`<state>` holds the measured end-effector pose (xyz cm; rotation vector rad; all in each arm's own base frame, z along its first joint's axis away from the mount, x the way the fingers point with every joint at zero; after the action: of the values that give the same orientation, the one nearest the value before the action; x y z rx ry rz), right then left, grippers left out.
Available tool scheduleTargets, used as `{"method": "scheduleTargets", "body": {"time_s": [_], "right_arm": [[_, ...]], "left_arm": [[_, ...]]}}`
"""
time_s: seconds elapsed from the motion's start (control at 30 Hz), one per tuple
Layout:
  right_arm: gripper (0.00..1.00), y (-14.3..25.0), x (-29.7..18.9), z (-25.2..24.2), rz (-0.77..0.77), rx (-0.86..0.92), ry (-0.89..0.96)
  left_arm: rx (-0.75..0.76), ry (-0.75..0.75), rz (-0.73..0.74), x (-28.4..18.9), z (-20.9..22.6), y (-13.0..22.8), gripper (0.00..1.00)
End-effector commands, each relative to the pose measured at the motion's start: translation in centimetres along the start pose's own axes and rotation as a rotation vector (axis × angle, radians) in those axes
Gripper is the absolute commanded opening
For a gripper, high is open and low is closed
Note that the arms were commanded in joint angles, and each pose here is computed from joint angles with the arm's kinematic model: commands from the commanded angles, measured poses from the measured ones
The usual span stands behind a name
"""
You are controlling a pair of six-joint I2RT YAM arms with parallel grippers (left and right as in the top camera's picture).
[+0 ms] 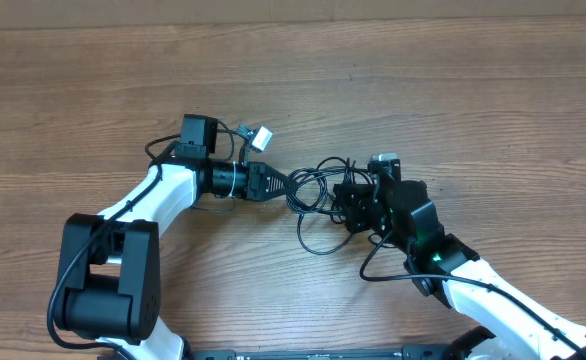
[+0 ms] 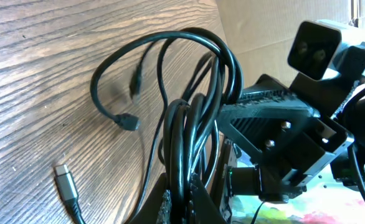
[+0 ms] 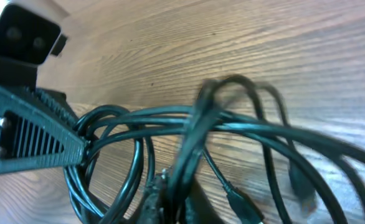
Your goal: Untangle cables
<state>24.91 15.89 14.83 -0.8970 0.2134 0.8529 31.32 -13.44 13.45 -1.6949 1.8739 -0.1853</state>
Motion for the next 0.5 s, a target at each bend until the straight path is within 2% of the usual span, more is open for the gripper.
{"method": "scheduleTargets", "body": {"time_s": [0.0,0.27,0.47], "right_arm": [[0.04,-0.3,0.0,0.1,-0.015,-0.009,0.003],[0.04,-0.2,0.0,0.0,-0.007,-0.007,0.005],[0.04,-0.2,0.0,0.0,-0.007,-0.008,0.004]], "left_arm": [[0.023,0.047,-0.009,0.0,-1.0,-0.6,0.04],[0.017,0.016,-0.007,0.0,-0.7,-0.6,0.04],[-0.175,-0.171,-0.003,-0.2,1.0,-0.4,0.04]]}}
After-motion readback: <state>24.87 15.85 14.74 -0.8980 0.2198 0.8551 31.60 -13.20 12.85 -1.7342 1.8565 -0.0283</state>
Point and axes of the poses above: each gripper's point midway between its finger pads, its own x axis out along the fingers, its own z axis along the line the jaws close on, y = z × x, the point moved 8 cm from there along -x, back along the fingers, and after that the axes turned 10 degrees about x, right-handed, at the moved point
